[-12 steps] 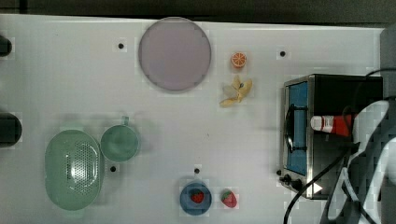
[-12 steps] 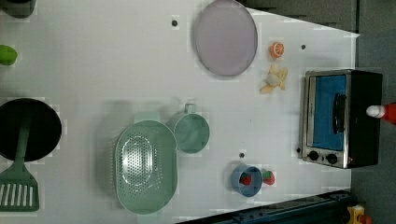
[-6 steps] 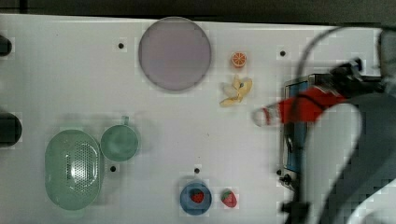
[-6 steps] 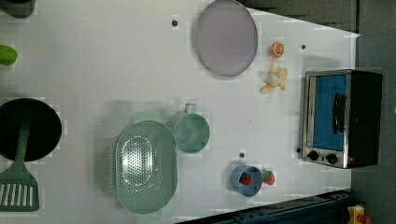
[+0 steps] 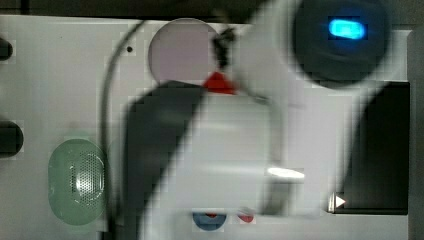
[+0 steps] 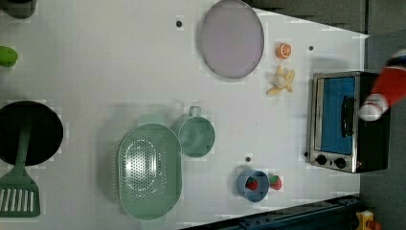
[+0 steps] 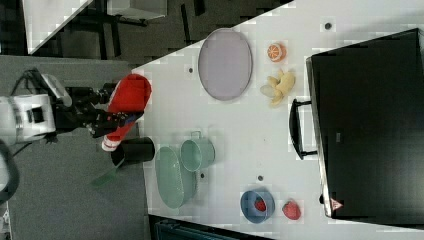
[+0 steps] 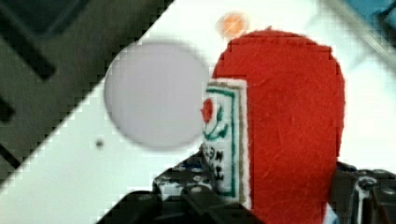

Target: Pick Ketchup from oven and place it on table.

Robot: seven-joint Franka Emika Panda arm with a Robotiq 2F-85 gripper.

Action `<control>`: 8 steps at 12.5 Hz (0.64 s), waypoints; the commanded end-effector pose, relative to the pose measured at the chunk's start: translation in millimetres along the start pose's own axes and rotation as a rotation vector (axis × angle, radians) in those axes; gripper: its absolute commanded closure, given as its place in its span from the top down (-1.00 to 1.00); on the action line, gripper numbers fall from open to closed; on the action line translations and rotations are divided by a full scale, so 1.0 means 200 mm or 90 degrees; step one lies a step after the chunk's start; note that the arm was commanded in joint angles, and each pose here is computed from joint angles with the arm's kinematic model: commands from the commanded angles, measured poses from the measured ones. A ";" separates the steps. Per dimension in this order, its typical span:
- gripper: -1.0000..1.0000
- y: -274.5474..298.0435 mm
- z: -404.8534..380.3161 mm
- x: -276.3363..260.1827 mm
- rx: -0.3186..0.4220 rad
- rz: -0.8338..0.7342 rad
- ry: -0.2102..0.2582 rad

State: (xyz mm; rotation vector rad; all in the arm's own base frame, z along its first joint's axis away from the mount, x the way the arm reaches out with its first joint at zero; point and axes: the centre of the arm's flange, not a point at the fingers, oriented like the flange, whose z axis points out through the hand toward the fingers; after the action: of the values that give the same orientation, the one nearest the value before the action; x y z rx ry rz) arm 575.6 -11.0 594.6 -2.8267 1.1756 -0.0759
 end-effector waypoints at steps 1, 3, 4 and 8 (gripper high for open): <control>0.29 0.02 0.42 -0.10 -0.093 0.056 -0.068; 0.29 0.05 0.69 -0.19 -0.126 0.098 -0.083; 0.29 0.07 0.82 -0.21 -0.128 0.106 -0.082; 0.29 0.24 1.42 -0.26 -0.130 0.121 -0.071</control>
State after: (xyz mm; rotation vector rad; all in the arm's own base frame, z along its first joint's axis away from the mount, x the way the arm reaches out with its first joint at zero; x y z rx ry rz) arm 528.5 38.3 292.9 -2.8939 1.3341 0.2462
